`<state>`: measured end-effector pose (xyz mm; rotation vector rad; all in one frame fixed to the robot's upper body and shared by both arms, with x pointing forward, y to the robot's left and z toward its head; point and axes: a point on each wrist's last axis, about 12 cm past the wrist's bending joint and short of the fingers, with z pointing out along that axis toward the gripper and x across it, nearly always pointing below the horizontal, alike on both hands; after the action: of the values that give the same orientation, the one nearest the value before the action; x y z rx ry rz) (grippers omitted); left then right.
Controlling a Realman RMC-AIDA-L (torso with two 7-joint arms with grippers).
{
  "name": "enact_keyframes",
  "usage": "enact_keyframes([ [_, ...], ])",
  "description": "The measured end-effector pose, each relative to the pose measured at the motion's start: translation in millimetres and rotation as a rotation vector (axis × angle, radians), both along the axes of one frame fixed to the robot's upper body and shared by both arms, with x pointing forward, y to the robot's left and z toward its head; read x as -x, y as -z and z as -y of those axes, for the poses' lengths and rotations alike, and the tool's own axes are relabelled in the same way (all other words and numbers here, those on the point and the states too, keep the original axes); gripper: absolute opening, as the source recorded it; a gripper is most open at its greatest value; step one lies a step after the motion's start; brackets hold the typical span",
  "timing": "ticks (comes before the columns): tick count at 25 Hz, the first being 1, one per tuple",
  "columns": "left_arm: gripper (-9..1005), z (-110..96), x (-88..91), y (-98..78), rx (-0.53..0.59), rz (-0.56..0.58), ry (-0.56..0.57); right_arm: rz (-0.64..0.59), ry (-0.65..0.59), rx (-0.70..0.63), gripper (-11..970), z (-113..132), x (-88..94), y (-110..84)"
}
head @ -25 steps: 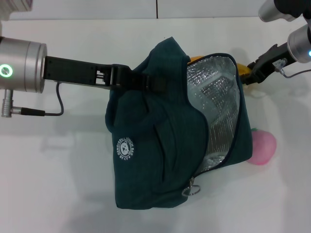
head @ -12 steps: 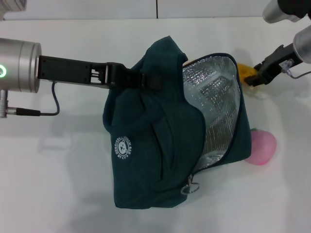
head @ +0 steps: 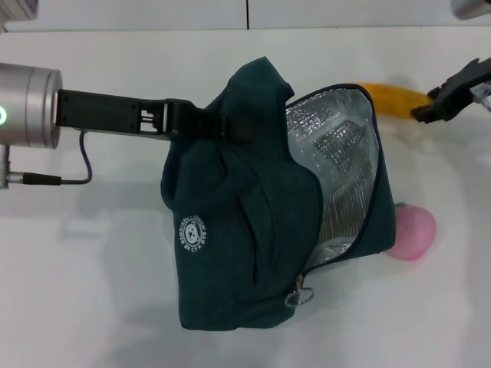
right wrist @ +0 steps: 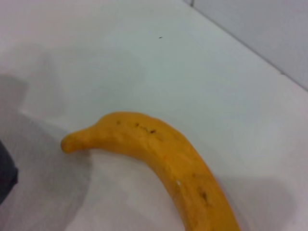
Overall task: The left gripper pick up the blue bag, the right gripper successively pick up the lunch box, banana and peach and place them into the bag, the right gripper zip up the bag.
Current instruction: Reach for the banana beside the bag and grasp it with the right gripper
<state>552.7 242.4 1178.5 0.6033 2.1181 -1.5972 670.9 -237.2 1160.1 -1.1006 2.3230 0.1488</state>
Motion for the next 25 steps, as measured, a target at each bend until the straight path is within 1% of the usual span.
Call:
enact_keyframes([
  [5, 46, 0, 0.3, 0.0, 0.002, 0.000, 0.000, 0.022, 0.027, -0.012, 409, 10, 2.4, -9.3],
  [13, 46, 1, -1.2, -2.0, 0.002, 0.001, 0.005, 0.010, 0.044, -0.043, 405, 21, 7.5, -18.6],
  [25, 47, 0, -2.4, -3.6, -0.004, 0.002, 0.003, -0.038, 0.038, -0.045, 400, 27, 15.8, -21.5],
])
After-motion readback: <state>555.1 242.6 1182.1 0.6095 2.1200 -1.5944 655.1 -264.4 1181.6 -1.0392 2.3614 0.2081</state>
